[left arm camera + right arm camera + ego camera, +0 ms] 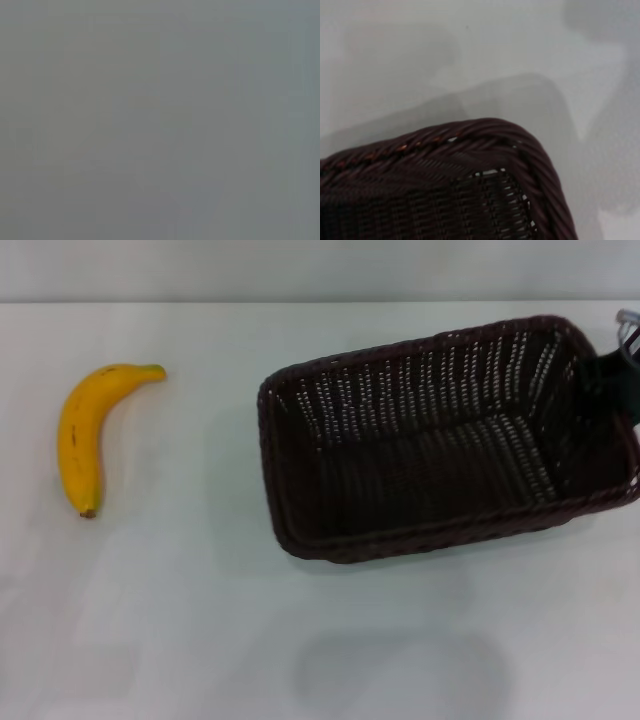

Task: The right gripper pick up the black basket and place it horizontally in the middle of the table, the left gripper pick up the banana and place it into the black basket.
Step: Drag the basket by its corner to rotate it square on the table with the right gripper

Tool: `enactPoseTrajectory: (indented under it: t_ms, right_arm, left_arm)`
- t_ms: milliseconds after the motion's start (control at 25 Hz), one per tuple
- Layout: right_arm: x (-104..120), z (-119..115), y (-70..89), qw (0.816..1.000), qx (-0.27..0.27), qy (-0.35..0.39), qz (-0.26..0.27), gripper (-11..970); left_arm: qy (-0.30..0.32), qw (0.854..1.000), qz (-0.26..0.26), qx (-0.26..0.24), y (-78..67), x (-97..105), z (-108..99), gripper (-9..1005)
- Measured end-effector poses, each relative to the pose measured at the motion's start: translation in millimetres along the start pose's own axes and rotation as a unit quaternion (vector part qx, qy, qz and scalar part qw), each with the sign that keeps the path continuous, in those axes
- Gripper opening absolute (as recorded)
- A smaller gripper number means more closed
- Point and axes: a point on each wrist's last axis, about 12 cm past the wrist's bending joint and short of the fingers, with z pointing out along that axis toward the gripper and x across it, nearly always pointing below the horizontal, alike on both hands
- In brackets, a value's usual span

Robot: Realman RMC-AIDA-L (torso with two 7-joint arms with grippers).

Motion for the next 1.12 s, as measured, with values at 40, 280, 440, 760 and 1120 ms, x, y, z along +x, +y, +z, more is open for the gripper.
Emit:
enactPoseTrajectory:
  t_ms: [40, 280, 440, 760, 1120]
  right_arm:
    - [1.7, 2.0, 2.1, 1.000, -0.001, 0.004, 0.000, 154]
    - [14.7, 13.5, 23.2, 1.000, -0.011, 0.026, -0.005, 143]
    - [16.7, 14.2, 38.3, 1.000, -0.007, 0.019, -0.009, 128]
    - [19.7, 27.1, 53.2, 0.999, 0.017, 0.002, -0.035, 127]
    - [31.2, 29.1, 46.4, 0.998, 0.036, 0.012, -0.054, 163]
  left_arm:
    - [0.001, 1.000, 0.000, 0.001, 0.3, 0.3, 2.0, 889]
    - [0.002, 1.000, 0.003, 0.006, 2.3, 0.8, 11.3, 889]
    - [0.008, 1.000, 0.004, 0.007, 3.7, 2.0, 15.6, 889]
    - [0.014, 1.000, 0.007, 0.006, 6.7, 2.8, 19.3, 889]
    - [0.018, 1.000, 0.011, 0.007, 8.5, 3.3, 22.1, 889]
